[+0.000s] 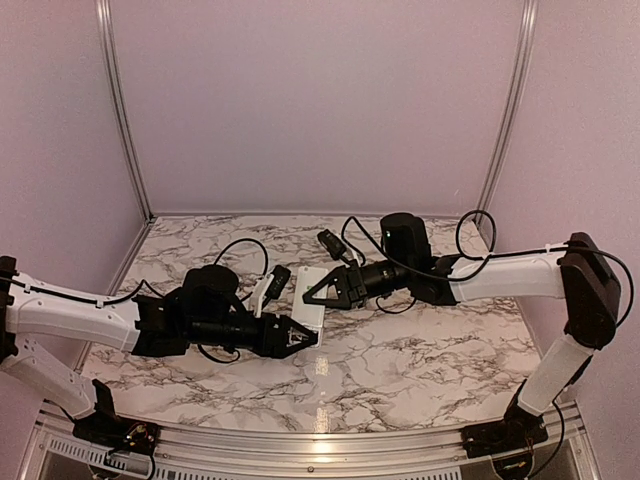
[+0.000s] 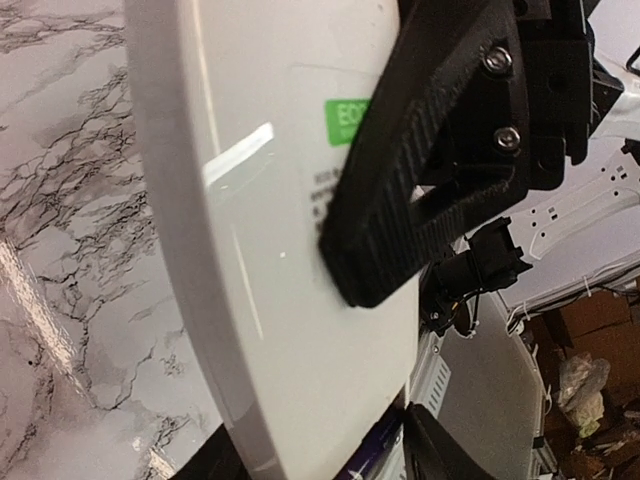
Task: Load the batteries into the remote control
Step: Load the battery cover into the battery compartment, then adjust the battery in the battery compartment, then move the battery to the center of the board, then pick up the battery from the center of the board.
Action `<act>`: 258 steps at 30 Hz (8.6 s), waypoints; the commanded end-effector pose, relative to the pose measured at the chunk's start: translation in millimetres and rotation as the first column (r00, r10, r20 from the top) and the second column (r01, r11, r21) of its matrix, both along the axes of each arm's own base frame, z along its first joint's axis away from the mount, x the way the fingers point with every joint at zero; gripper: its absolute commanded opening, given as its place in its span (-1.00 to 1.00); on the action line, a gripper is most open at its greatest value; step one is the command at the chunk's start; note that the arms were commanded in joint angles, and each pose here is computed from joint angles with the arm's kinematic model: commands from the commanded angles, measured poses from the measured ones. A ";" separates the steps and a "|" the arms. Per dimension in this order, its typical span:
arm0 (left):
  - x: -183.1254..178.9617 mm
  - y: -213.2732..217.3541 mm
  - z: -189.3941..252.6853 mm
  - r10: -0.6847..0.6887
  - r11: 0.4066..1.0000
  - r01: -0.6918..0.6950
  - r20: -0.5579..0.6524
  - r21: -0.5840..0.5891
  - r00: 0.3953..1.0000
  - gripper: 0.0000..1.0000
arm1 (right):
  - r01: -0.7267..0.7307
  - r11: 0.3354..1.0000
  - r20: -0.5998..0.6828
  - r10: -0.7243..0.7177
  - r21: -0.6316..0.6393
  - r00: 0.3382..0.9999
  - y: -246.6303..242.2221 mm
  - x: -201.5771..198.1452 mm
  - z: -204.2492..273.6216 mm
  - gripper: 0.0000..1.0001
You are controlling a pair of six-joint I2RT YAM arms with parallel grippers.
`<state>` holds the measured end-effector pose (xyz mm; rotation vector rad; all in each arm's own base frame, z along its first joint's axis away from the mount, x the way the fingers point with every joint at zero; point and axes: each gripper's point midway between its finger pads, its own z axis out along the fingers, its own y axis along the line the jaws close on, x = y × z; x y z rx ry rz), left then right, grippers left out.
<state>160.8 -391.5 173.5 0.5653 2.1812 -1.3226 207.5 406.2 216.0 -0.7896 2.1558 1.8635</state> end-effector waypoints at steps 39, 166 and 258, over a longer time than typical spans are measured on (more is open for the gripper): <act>-38.6 12.8 12.4 -0.622 0.750 -0.048 0.728 0.660 0.290 0.15 | -0.012 1.000 -0.087 0.013 0.015 0.996 6.6 -12.4 -11.5 -1.00; 67.5 318.5 -153.4 -0.097 0.201 0.179 -0.163 0.963 0.982 -0.23 | 0.051 0.994 -0.066 -0.045 0.095 0.997 -22.9 19.9 -10.2 -1.00; 48.0 39.2 -139.1 -0.698 0.620 0.294 0.340 0.728 0.630 -0.99 | 0.289 0.957 0.003 -0.290 -0.028 0.957 -124.6 45.1 -25.7 -1.00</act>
